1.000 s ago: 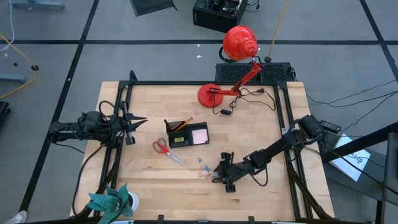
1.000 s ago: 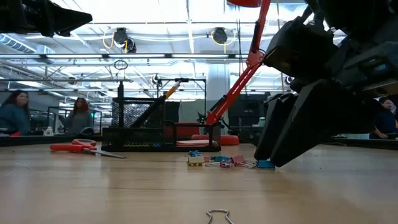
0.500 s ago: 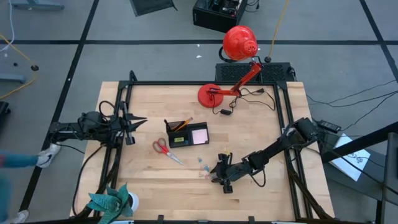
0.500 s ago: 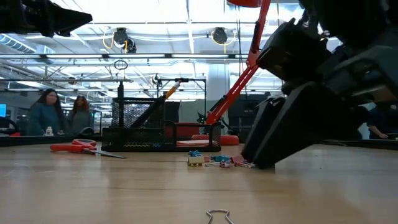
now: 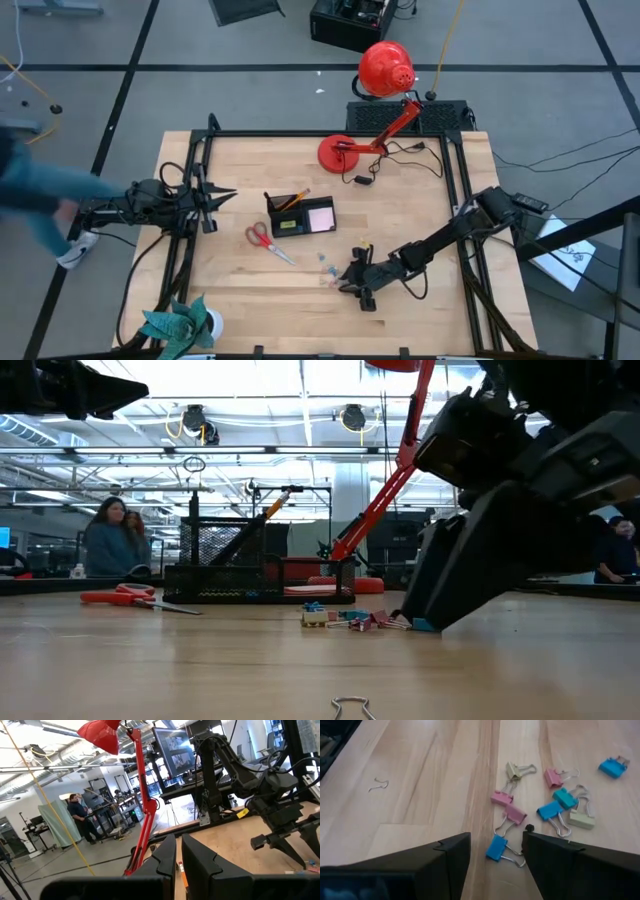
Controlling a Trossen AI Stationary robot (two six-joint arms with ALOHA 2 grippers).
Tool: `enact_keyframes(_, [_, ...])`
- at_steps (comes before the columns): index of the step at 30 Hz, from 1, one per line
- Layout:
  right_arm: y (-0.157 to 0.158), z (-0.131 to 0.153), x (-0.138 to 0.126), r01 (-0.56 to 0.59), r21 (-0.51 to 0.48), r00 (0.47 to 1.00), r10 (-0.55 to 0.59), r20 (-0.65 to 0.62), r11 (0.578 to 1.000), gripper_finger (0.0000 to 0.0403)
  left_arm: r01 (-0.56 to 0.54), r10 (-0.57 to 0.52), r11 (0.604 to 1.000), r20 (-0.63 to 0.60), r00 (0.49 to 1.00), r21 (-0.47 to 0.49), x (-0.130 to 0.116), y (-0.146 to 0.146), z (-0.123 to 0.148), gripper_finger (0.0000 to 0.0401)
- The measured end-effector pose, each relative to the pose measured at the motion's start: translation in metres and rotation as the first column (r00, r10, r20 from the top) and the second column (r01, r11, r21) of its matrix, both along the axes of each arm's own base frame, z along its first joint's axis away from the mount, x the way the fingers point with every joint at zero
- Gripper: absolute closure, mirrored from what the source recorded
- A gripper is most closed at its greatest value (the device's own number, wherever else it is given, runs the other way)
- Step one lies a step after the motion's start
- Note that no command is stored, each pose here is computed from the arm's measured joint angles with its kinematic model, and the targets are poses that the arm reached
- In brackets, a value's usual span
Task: Pick and place office supplies into organizer
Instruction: Put the blue binder clip into the mesh desk organizer
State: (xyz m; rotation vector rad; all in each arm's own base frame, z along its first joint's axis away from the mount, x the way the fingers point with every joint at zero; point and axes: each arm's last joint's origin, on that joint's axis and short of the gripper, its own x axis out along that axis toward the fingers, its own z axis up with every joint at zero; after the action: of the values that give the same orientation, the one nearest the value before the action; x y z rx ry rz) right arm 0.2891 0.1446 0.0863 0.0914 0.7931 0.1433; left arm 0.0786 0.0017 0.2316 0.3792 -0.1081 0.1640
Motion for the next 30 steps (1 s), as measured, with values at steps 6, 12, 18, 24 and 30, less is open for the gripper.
enact_keyframes(6, [0.004,-0.002,-0.004,0.016,0.031,0.999,-0.014,-0.038,0.999,0.0232,0.000,0.000,1.000,0.000,1.000,0.000,0.000,0.000,0.000,0.0366])
enact_keyframes(12, [0.006,-0.002,-0.006,0.022,0.051,0.999,-0.020,-0.050,0.998,0.0232,0.000,0.000,1.000,-0.001,1.000,0.000,0.000,0.000,0.000,0.0366])
enact_keyframes(18, [0.015,-0.002,-0.011,0.004,0.105,0.997,0.004,-0.073,0.994,0.0232,0.000,0.000,1.000,-0.001,1.000,0.000,0.000,0.000,0.000,0.0366])
enact_keyframes(24, [0.023,-0.002,-0.015,-0.007,0.112,0.997,0.015,-0.070,0.994,0.0232,0.000,0.000,1.000,-0.002,1.000,-0.001,0.000,0.000,0.000,0.0366])
enact_keyframes(30, [0.025,0.000,-0.014,-0.020,0.124,0.999,0.024,-0.036,0.992,0.0232,0.001,-0.001,1.000,-0.002,1.000,-0.007,0.000,0.000,0.000,0.0366])
